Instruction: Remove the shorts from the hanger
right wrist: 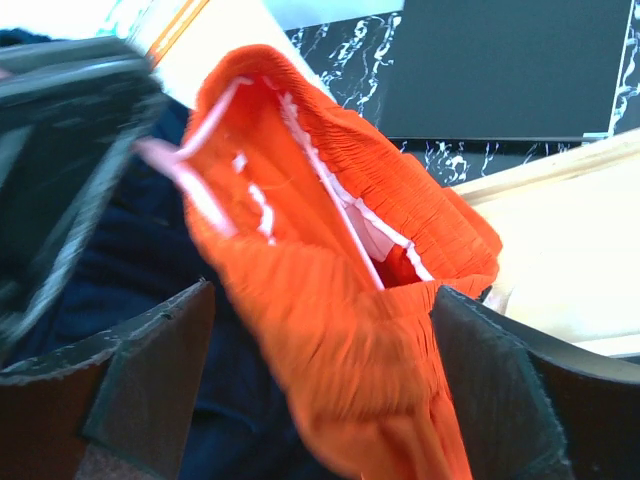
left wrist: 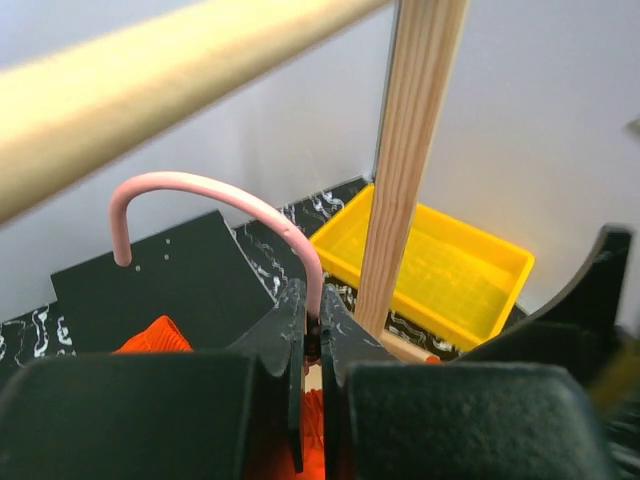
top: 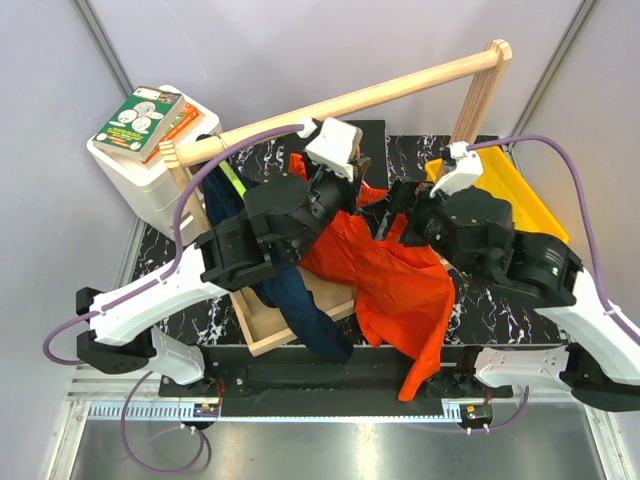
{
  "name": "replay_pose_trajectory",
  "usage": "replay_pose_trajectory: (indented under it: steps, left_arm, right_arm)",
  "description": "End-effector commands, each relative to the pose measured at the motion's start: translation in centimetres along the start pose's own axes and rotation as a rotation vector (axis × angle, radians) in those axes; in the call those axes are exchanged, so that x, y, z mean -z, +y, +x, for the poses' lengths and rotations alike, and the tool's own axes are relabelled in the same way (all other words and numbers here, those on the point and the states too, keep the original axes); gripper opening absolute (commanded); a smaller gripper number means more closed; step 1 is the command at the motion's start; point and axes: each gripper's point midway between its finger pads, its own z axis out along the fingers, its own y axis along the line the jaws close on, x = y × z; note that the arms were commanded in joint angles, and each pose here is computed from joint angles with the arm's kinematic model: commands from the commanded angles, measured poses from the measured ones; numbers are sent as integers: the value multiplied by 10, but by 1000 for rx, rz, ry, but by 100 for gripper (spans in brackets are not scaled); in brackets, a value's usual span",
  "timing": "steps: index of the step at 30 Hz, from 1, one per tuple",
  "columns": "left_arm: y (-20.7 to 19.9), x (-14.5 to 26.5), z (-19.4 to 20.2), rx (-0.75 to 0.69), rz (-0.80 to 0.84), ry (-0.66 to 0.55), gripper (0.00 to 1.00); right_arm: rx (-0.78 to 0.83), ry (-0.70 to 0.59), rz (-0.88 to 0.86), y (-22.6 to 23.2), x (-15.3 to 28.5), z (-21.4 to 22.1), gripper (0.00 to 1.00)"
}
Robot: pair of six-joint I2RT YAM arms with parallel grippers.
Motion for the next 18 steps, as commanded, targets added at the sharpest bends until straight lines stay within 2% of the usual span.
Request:
replay_pose_trajectory:
  steps: [1,3,6,8,10,14,16,17,18]
  left_arm:
    - [17,18,-57,133,-32,-173,0]
    - [18,19,-57,142,-28,-179,0]
    - [18,19,-56,143,-28,-178,0]
    - [17,20,-56,142,-25,-177,0]
    - [17,19,-54,143,-26,-174,0]
    - [16,19,-52,139,-25,-170,0]
    - [16,19,-54,145,-26,-174,0]
    - [15,19,-53,145,-25,-172,0]
    - [15,19,-52,144,-25,-171,0]
  right_arm:
    - [-145,-128,51,6,-4,-34,93]
    - [-177,-151,54,7,-5,-40,89]
    - [-223,-176,19,12,-1,-46,88]
    - [-234,-174,-25,17,4,-47,90]
    - [-251,-184,-56,20,8,-50,98]
    - [-291,-202,-54,16,11,-52,100]
    - [-305,-208,-59,16,12,-52,97]
    - [-309,-206,-60,17,9,-51,90]
    - [-313,-208,-64,18,9,-51,88]
